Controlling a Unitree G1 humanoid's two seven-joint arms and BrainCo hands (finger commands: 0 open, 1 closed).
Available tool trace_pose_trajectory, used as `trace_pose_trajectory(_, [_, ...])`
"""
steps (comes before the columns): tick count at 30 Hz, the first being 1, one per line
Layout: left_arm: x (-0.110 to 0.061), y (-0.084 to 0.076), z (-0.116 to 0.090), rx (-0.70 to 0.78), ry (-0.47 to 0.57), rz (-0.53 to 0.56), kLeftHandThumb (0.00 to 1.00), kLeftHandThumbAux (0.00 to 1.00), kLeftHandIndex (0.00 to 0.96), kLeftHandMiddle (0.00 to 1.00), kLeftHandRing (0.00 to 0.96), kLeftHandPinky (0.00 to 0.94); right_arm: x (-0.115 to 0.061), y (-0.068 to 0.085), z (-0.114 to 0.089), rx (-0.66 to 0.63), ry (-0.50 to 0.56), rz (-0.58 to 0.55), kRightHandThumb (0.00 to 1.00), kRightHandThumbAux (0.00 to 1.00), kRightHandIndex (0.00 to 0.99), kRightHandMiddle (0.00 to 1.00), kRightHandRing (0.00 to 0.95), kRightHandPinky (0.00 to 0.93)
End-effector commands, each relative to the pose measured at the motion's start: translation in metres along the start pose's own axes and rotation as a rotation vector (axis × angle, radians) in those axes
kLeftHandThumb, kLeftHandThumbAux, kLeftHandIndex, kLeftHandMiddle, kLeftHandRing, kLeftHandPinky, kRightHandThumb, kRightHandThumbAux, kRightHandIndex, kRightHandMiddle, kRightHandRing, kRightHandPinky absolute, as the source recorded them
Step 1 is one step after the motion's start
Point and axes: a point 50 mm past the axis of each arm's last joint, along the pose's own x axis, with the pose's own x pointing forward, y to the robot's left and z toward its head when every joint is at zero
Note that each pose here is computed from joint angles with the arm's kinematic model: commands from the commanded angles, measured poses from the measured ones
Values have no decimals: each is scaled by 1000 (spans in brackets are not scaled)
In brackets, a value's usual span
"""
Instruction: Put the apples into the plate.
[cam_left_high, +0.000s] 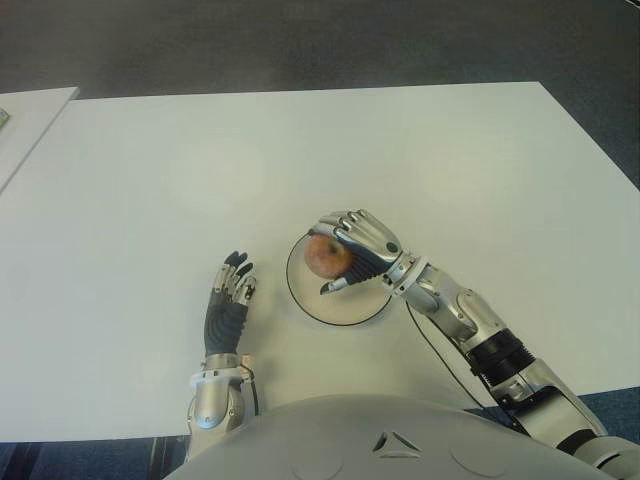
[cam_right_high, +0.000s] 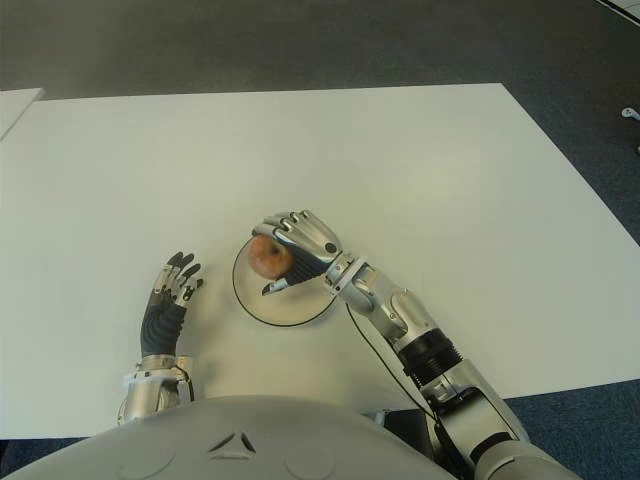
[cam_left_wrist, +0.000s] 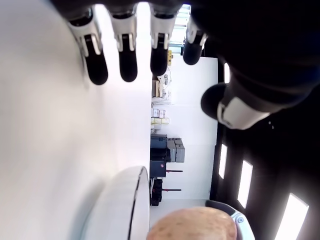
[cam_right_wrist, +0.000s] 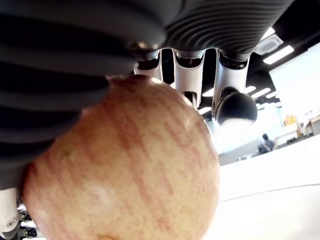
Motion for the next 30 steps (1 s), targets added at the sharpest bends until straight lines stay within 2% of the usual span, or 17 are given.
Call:
trace_pose_trajectory(1, [-4, -1, -5, 5, 40, 12, 180, 540, 106, 124, 143, 179, 0, 2, 1, -5, -14, 4, 805, 704, 861, 890, 880, 889])
trace_pose_trajectory(9, [-5, -4, -3, 6, 26, 2, 171, 552, 92, 115, 138, 178, -4, 6, 1, -15, -19, 31, 771, 710, 863, 894, 882, 888])
trace_pose_trajectory(16, [-6, -5, -3, 5, 29, -3, 173, 565, 86, 116, 142, 184, -10, 4, 1, -21, 1, 46, 750, 710, 855, 895, 880, 878])
trace_pose_trajectory(30, [-8, -6, -3, 1, 41, -4, 168, 574, 77, 104, 125, 159, -21, 1, -2, -13, 20, 57, 780, 710, 849, 886, 874, 873])
